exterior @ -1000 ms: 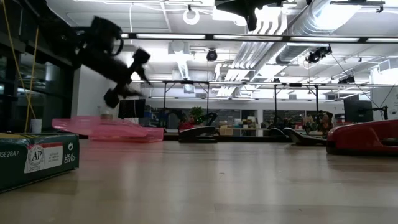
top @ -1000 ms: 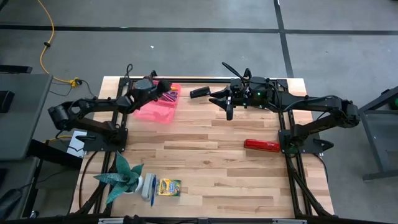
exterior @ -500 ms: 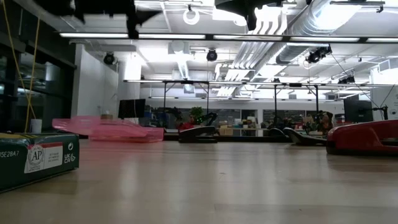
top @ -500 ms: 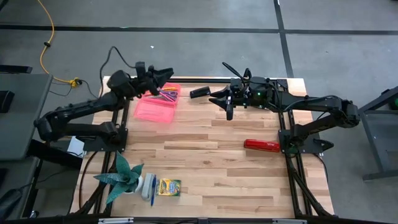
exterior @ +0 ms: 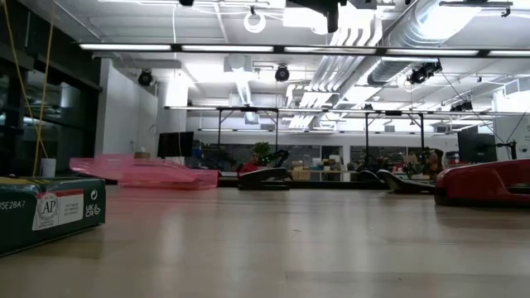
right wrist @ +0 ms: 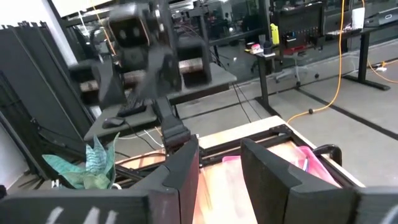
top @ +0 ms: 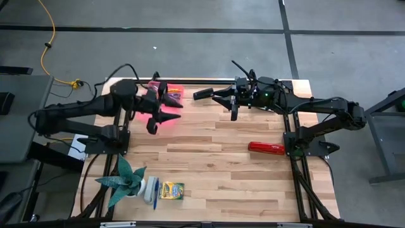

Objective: Pack school essentials
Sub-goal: Put the yellow crayon pack into the pink supply box

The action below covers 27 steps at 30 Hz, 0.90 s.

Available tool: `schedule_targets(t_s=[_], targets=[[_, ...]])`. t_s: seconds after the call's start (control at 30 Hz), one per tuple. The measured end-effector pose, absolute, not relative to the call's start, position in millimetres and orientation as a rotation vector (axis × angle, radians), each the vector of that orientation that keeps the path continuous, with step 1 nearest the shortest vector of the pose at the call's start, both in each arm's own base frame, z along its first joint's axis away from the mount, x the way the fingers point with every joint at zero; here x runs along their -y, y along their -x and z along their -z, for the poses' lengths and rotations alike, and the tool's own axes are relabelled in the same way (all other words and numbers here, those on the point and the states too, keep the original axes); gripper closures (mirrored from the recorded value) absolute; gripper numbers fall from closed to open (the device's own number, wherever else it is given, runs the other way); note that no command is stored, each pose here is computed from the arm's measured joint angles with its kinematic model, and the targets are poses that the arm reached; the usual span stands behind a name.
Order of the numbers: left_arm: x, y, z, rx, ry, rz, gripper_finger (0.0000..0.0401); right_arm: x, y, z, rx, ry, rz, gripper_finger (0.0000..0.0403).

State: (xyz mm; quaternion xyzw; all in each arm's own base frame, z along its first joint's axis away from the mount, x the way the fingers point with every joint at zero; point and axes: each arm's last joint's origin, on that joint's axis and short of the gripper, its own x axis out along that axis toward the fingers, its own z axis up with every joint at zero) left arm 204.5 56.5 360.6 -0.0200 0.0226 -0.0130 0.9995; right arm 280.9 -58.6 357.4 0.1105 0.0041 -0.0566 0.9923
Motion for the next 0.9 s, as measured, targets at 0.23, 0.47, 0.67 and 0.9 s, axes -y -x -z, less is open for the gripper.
schedule_targets(t_s=[0.23, 0.47, 0.67, 0.9], targets=[[-55, -208, -340, 0.095, 0.112, 0.007, 0.0235, 59, -281, -357, -0.008, -0.219, 0.113, 0.029], [-56, -208, -340, 0.099, 0.091, -0.016, 0.0235, 58, -281, -357, -0.011, -0.187, 0.101, 0.029], [-58, -208, -339, 0.094, 0.096, -0.068, 0.0235, 58, -281, -357, -0.012, -0.176, 0.1, 0.029], [-52, -209, -336, 0.066, 0.257, -0.033, 0.0235, 58, -281, -357, -0.013, -0.178, 0.1, 0.029]])
